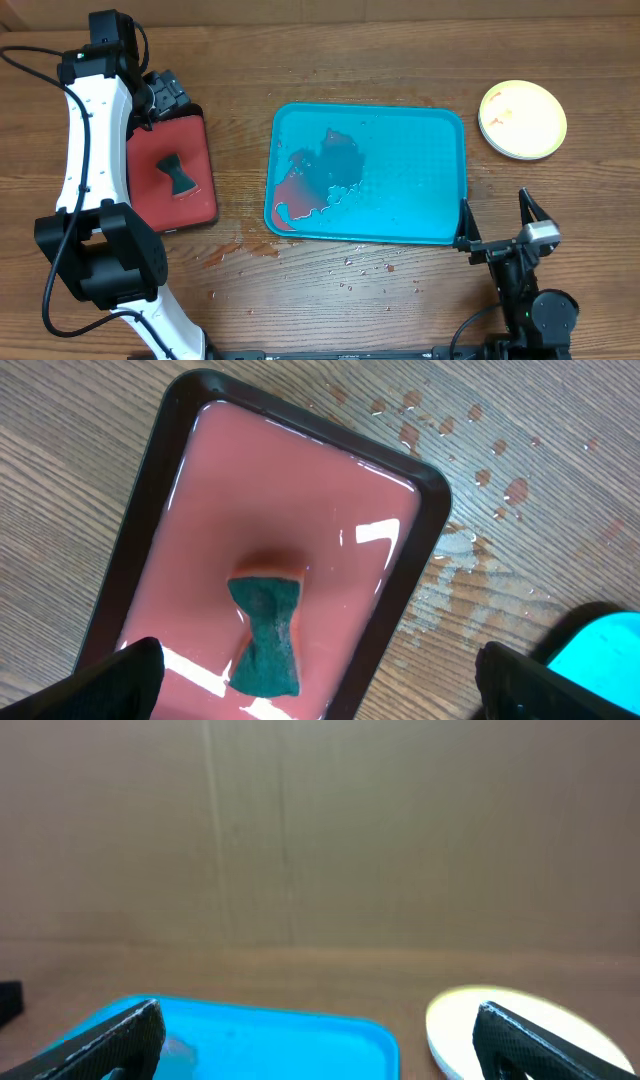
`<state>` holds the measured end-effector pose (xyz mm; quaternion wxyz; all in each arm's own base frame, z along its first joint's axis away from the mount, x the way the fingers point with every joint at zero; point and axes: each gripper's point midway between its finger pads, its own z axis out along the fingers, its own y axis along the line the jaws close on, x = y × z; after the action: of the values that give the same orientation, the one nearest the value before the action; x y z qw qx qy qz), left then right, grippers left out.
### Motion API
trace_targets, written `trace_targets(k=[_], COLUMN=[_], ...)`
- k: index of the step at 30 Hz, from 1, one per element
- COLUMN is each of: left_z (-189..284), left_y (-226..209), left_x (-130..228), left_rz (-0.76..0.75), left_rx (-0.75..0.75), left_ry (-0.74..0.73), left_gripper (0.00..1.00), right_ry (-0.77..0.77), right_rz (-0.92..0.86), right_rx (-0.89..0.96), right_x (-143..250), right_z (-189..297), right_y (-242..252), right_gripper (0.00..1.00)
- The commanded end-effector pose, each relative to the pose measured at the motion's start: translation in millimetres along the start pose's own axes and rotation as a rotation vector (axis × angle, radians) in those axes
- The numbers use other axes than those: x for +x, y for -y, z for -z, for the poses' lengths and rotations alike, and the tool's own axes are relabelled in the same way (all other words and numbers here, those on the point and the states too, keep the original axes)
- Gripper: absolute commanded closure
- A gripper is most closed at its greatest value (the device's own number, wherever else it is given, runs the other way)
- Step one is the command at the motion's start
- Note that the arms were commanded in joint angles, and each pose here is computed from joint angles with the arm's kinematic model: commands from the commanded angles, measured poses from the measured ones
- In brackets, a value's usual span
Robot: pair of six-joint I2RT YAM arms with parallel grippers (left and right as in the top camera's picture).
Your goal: Clean dirty plates on tray and stack at the side
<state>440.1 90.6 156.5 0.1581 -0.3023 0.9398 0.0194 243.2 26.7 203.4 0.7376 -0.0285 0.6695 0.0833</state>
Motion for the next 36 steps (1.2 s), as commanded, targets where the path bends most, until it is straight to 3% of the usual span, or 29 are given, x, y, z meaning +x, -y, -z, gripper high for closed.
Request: trace_targets(k=[1, 3, 36], left_z=[9.8, 9.8, 9.8], left_y=[0.4, 0.4, 0.4], left_x=[-4.8, -4.8, -4.8], left_rz=[0.001, 0.001, 0.001], left_rx=[0.014, 0.014, 0.014], left_ry=[0.023, 0.023, 0.023], left_gripper=[0.0, 0.01, 0.0], right_ry=[-0.051, -0.123, -0.117], right_rz=[-0.011, -0.019, -0.025], right_rx=[0.054, 0.071, 0.078], right_x=[15.8, 33.7, 32.1], right_z=[0.7, 2.5, 2.3], right_y=[8.4, 11.6, 12.7], right_gripper=[0.0, 0.0, 0.0])
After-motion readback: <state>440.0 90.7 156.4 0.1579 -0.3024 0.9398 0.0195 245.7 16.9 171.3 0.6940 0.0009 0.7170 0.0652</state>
